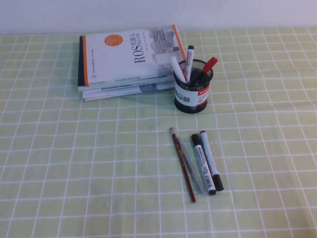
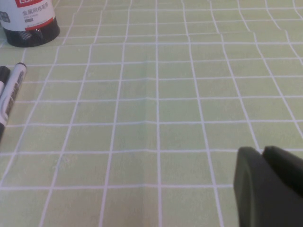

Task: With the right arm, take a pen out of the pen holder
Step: 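Take a marker out of the pen holder and lay it on the table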

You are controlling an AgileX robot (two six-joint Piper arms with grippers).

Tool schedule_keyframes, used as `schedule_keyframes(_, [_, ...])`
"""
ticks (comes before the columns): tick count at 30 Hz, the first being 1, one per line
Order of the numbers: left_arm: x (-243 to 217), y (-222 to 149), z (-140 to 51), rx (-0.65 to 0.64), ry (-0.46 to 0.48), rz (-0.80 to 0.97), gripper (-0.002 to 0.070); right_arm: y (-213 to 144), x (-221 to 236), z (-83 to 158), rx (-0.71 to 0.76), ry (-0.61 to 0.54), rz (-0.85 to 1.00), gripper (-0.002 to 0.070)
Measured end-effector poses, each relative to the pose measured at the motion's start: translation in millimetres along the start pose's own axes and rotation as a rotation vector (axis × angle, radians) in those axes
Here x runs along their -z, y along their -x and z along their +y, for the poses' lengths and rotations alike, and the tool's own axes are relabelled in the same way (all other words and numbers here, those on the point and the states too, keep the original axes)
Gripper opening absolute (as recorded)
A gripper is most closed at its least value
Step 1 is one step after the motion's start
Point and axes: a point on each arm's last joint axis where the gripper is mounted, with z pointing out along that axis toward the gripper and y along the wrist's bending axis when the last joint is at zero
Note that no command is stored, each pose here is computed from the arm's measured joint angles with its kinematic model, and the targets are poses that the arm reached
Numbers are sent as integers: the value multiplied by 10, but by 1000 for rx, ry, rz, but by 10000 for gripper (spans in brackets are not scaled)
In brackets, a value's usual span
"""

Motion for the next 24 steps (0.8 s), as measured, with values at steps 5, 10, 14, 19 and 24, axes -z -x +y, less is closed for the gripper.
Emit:
schedule_keyframes(5, [0,0,0,0,0,0,-5,0,0,0,0,0,0,-12])
schedule_keyframes(10, [0,0,0,0,0,0,-5,0,0,0,0,0,0,-13])
schedule_keyframes(14, [0,0,0,0,0,0,-5,0,0,0,0,0,0,-12])
schedule_keyframes(19, [0,0,0,0,0,0,-5,-2,0,0,0,0,2,-13])
schedule_keyframes(24, [0,0,0,0,0,0,-5,-2,0,0,0,0,2,-13])
